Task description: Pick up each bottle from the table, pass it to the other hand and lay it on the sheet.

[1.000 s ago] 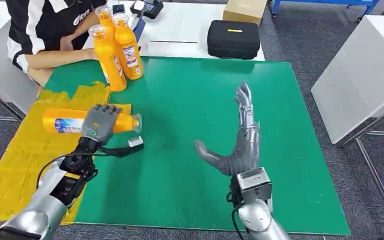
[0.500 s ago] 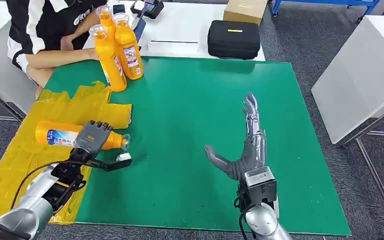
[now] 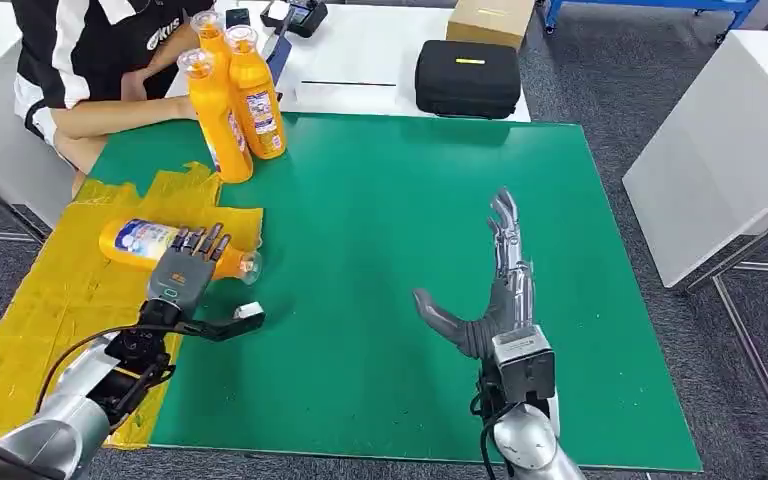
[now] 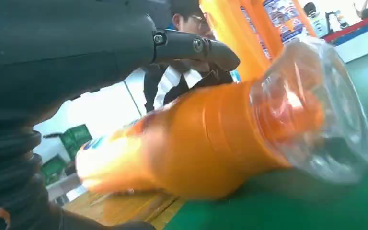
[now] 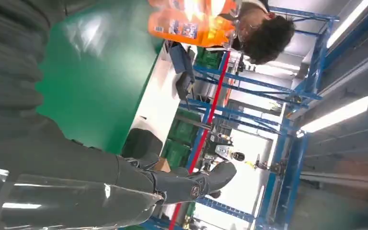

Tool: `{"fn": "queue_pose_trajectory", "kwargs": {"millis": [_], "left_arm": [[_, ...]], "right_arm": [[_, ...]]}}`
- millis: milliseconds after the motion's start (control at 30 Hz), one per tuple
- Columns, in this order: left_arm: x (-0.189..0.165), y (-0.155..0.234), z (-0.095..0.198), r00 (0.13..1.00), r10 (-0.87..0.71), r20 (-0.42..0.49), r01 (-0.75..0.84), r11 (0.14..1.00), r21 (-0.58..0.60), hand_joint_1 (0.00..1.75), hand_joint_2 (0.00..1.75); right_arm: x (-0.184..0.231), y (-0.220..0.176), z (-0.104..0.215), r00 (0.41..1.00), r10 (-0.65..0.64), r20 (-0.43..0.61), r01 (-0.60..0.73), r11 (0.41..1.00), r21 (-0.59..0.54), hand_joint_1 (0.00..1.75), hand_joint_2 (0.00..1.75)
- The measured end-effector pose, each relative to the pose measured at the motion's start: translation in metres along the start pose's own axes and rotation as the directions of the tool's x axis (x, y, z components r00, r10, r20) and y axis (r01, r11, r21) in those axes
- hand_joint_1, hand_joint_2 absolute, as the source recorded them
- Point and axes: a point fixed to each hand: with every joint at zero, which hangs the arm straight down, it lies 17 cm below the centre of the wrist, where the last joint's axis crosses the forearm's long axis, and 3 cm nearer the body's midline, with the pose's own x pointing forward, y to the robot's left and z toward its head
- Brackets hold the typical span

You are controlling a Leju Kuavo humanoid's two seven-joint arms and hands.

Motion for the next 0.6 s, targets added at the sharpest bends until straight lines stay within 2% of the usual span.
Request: {"fn": "queue_pose_trajectory", "kwargs": {"millis": [267,333,400,500,567,600], "left_arm": [[-0.001,0.005,0.000,0.997,0.075,-0.032,-0.074,0.997,0.039,0.00,1.75],[-0.001,0.018,0.000,0.990,0.133,-0.039,-0.128,0.985,0.114,0.00,1.75],[-0.001,0.044,-0.001,0.974,0.222,-0.044,-0.205,0.949,0.238,0.00,1.75],[0.005,0.106,-0.001,0.915,0.398,0.065,-0.384,0.812,0.439,0.00,1.75],[-0.002,0.151,0.009,0.810,0.556,0.184,-0.549,0.611,0.571,0.00,1.75],[-0.012,0.171,0.018,0.716,0.654,0.247,-0.632,0.456,0.626,0.00,1.75]], "right_arm": [[-0.005,0.002,0.002,1.000,-0.003,-0.018,0.003,1.000,0.010,0.00,1.75],[-0.006,0.002,0.002,1.000,-0.003,-0.023,0.003,1.000,0.011,0.00,1.75],[-0.007,0.002,0.002,1.000,-0.002,-0.025,0.002,1.000,0.010,0.00,1.75],[-0.008,-0.001,0.004,0.999,-0.008,-0.033,0.008,1.000,0.001,0.00,1.75],[-0.007,-0.004,0.006,0.999,-0.035,-0.032,0.035,0.999,-0.014,0.00,1.75],[-0.007,-0.005,0.007,0.998,-0.049,-0.027,0.049,0.999,-0.022,0.00,1.75]]}}
